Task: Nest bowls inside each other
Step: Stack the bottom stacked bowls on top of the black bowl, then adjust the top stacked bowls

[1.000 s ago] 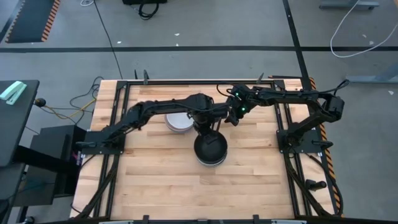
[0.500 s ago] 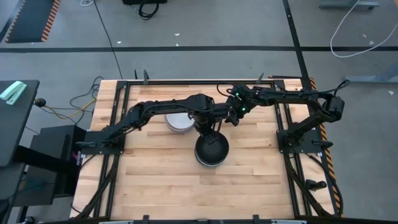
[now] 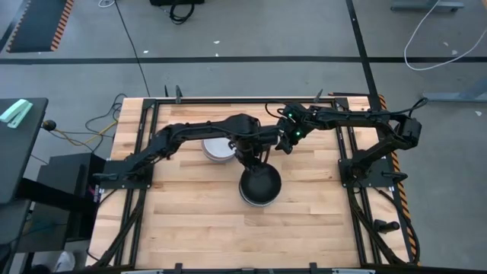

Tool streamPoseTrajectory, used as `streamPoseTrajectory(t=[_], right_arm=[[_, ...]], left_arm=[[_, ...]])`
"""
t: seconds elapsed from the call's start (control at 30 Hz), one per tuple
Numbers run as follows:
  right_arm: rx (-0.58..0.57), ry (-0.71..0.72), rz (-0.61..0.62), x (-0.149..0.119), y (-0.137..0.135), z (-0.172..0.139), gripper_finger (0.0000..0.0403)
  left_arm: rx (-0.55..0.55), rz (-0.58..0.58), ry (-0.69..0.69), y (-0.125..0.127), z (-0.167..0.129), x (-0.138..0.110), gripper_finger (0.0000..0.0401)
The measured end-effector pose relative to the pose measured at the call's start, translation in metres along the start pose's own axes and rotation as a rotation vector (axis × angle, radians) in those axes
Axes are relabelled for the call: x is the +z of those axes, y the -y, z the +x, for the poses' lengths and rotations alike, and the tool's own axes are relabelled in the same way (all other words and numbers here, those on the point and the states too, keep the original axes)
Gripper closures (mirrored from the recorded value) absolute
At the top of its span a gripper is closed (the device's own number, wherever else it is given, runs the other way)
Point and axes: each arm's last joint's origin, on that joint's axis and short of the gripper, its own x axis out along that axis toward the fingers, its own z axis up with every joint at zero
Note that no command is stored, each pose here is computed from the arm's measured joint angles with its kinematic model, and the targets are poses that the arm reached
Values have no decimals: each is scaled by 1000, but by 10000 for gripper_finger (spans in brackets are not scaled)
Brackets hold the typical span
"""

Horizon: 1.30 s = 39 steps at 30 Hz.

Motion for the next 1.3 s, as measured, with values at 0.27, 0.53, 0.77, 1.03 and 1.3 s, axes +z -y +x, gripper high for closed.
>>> streamPoseTrajectory(t=[0.27,0.53,0.77,1.03,1.3], right_arm=[[21,-6,-1,0,-1,0,390],[79,14,-41,11,-10,-7,389],[79,10,-141,32,-29,-29,389],[25,-3,-261,51,-54,-63,389],[-52,-13,-355,59,-71,-89,389]], left_arm=[[-12,29,25,20,-26,-27,270],[45,84,-5,47,-19,-53,277],[111,118,0,74,-10,-79,272],[142,119,13,103,0,-111,283],[184,83,53,126,8,-142,289]])
